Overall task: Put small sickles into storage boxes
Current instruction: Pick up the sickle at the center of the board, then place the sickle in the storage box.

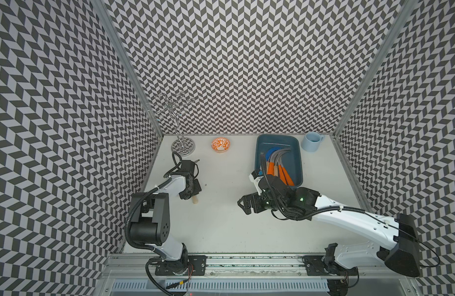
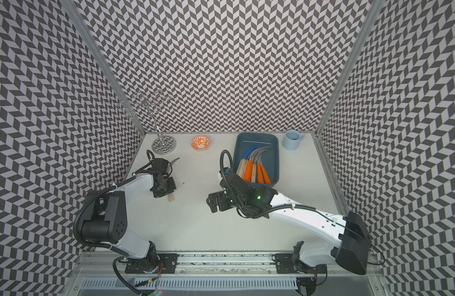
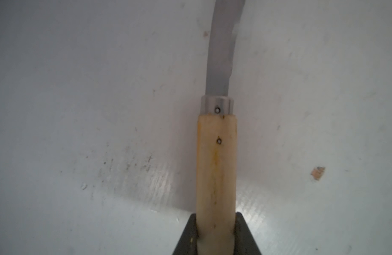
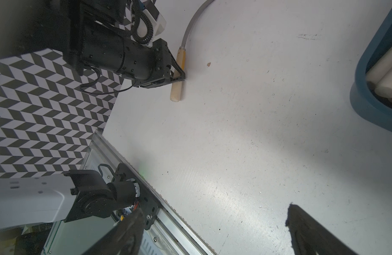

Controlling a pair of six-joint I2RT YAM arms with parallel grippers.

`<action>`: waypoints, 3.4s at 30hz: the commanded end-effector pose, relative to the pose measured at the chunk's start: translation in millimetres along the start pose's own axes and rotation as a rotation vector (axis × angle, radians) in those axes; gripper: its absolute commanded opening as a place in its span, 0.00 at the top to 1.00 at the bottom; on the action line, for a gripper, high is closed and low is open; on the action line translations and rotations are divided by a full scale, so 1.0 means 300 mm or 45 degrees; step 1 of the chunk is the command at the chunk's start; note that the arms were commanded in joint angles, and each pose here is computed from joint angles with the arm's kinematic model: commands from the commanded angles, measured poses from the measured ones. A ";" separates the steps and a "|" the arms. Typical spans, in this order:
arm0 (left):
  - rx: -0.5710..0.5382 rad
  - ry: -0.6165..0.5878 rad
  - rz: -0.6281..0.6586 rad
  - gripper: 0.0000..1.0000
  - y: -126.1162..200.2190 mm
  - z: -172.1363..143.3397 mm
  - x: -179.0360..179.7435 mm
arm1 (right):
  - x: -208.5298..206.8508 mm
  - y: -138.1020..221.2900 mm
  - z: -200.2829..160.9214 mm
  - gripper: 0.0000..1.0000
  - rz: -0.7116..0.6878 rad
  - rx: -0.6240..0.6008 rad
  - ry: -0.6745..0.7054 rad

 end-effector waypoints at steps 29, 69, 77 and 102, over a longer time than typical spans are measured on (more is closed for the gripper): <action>-0.072 -0.251 -0.182 1.00 0.234 0.031 -0.508 | -0.250 0.143 0.117 0.01 -0.210 -0.159 -0.195; 0.018 -0.531 -0.707 1.00 0.203 -0.151 -1.372 | -0.490 0.317 0.070 0.00 -0.449 -0.205 -0.352; 0.039 -0.549 -0.726 0.94 0.131 -0.188 -1.410 | -0.499 0.318 0.064 0.00 -0.447 -0.194 -0.352; -0.237 -0.624 -0.611 0.00 0.471 -0.078 -1.008 | -0.493 0.318 0.150 0.00 -0.427 -0.304 -0.314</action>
Point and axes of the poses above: each gripper's point midway between its finger pads, its own y axis back along the fingers, its own x axis along the line the jaws close on, z = x × y, the point moved 6 cm from there along y, back along the fingers, and after that the axes turned 2 degrees about -y, right-handed, at the moved point
